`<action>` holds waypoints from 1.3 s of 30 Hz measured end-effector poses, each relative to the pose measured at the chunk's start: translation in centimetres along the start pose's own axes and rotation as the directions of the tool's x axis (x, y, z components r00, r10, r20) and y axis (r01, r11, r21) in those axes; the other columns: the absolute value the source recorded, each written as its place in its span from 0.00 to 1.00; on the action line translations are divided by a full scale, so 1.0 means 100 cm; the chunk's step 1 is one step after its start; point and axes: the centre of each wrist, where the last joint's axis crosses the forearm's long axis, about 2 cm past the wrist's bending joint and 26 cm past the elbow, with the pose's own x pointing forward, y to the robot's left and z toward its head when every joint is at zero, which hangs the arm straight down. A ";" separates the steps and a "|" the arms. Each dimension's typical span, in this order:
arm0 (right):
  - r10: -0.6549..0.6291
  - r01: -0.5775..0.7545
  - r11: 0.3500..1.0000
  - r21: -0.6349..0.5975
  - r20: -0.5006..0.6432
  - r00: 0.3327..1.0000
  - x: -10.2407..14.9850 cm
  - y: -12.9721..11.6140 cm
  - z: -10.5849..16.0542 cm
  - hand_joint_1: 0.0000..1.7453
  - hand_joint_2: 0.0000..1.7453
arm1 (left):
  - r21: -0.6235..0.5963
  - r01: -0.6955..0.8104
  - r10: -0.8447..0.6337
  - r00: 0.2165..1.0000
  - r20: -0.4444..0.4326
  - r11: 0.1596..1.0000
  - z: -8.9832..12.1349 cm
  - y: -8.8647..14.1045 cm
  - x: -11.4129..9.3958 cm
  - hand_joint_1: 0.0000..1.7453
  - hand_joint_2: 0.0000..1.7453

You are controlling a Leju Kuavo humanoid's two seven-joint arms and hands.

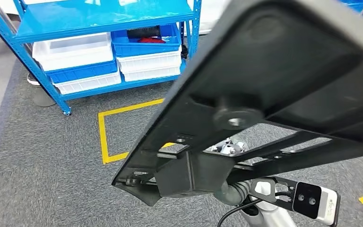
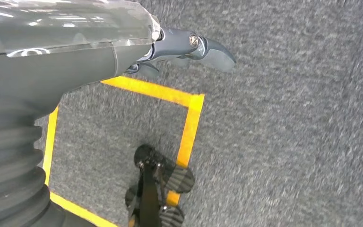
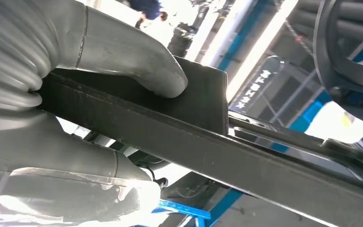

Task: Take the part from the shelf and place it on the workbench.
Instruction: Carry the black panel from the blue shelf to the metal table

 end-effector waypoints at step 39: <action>0.113 -0.107 0.988 0.108 -0.056 0.992 -0.006 0.005 -0.004 1.00 1.00 | 0.004 0.004 -0.004 1.000 -0.011 1.000 0.006 -0.026 -0.011 0.00 1.00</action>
